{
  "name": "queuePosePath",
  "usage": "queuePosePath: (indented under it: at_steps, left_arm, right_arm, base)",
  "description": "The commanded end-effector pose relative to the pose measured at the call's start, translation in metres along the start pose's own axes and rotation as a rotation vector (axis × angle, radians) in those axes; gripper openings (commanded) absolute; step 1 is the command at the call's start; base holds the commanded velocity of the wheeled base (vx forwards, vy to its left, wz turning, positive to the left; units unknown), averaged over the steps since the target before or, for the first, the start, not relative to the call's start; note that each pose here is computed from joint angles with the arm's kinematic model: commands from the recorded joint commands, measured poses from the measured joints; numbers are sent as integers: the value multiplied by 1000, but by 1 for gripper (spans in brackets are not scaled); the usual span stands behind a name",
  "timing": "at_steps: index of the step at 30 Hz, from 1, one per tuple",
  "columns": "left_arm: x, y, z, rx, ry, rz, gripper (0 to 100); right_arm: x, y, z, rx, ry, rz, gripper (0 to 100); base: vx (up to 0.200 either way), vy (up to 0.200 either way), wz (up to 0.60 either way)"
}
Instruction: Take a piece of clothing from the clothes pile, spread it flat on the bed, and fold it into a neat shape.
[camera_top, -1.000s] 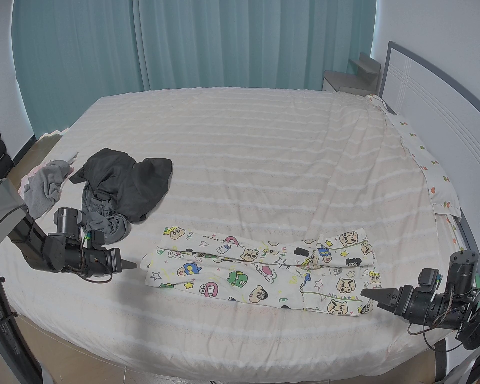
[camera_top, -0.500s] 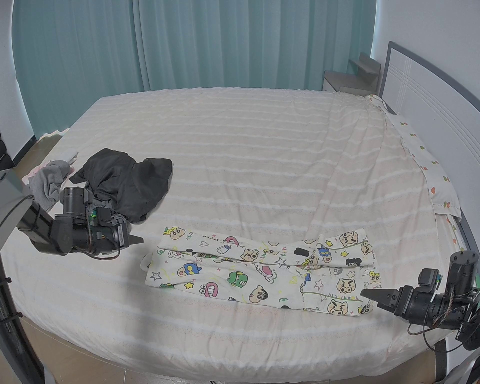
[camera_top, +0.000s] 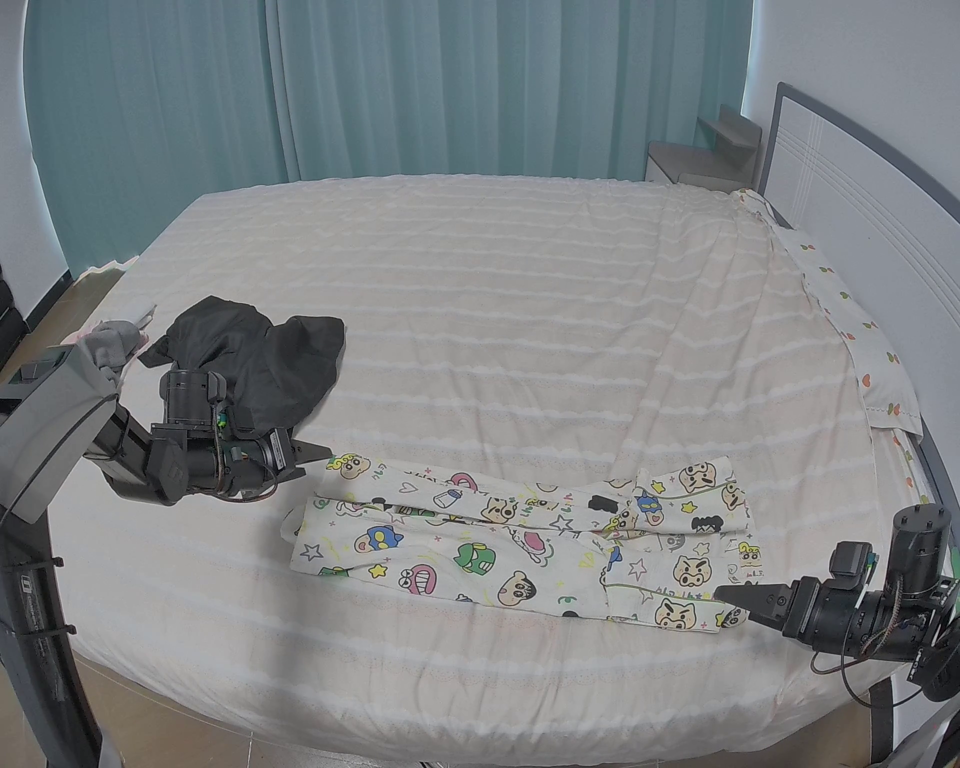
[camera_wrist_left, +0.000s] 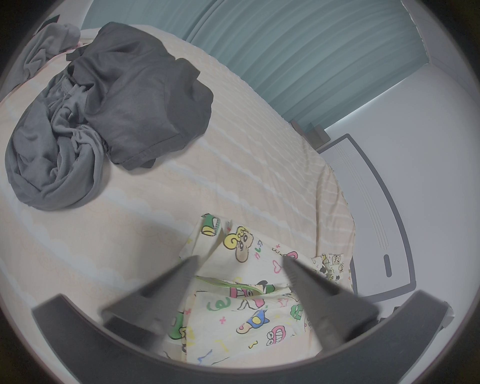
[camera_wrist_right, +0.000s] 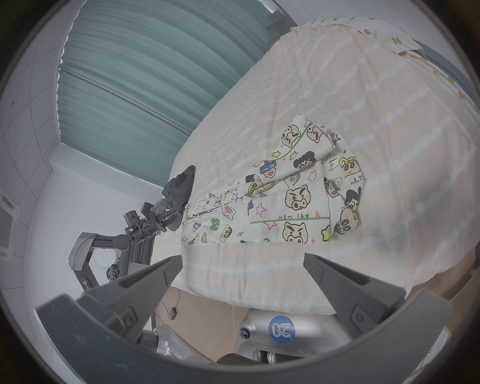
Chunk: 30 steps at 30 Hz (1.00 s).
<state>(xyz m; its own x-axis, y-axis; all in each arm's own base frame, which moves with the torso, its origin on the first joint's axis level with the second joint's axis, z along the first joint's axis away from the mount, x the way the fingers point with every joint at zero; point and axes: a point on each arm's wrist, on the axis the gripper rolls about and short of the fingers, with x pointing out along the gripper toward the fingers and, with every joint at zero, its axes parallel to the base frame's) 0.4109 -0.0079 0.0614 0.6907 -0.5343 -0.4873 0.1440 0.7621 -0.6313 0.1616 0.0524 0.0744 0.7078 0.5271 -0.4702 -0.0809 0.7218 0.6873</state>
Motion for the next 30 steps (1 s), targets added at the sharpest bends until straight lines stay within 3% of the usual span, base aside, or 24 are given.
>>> queuePosePath:
  at_steps: [1, 17, 18, 30]
  left_arm:
    - [7, 7, -4, -11, 14, 7, 100]
    - [31, 16, -12, -15, 25, 0, 100]
    - [33, 15, -12, -23, 23, 2, 0]
    - [39, 16, -10, -50, 9, 17, 0]
  right_arm:
    - [-1, -3, -4, 7, 18, -14, 100]
    - [-1, -3, -5, 8, 21, -14, 100]
    - [-1, -3, -5, 8, 21, -14, 100]
    - [0, -3, -5, 12, 27, -18, 100]
  base:
    - [0, 0, 0]
    - [0, 0, 0]
    - [0, 0, 0]
    - [0, 0, 0]
